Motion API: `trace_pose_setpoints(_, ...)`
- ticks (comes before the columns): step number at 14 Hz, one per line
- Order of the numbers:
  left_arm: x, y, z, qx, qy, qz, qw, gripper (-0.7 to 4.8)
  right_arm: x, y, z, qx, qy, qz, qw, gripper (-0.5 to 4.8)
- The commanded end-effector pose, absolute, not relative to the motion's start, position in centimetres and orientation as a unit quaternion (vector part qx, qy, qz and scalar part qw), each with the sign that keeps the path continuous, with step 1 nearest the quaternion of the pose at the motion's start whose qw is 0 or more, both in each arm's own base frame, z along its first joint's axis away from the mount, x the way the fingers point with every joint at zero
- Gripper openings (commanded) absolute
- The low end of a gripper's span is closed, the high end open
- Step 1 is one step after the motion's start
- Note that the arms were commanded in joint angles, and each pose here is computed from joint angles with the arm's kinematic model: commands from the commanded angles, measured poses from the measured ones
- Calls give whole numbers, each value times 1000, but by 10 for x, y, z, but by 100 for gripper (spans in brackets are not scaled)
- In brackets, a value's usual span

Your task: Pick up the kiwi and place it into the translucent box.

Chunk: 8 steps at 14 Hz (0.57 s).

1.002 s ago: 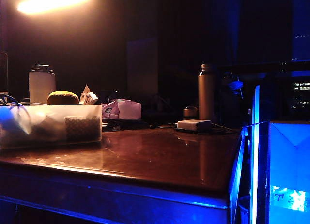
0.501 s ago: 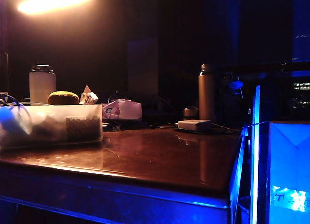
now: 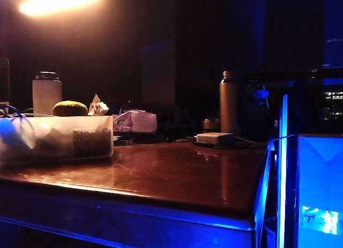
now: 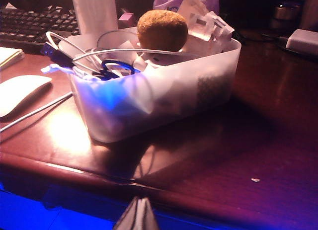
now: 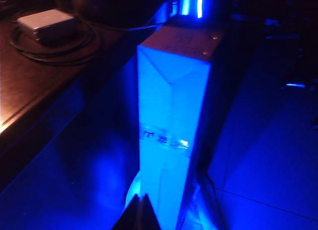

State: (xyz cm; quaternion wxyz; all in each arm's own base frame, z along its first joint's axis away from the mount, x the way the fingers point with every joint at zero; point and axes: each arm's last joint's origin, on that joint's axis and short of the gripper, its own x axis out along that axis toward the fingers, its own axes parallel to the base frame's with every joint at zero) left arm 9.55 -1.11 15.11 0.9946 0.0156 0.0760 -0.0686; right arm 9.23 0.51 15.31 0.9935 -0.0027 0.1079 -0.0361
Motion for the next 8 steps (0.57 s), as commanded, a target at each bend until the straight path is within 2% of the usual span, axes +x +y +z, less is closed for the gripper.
trace_pose_setpoints(1,95,-11,149,14,82,-67,994,-4,96,4,152,5,69,-42,997,-1)
trace_pose_setpoints(8,95,-11,149,15,82,-67,994,-4,96,5,152,5,69,-40,997,-1)
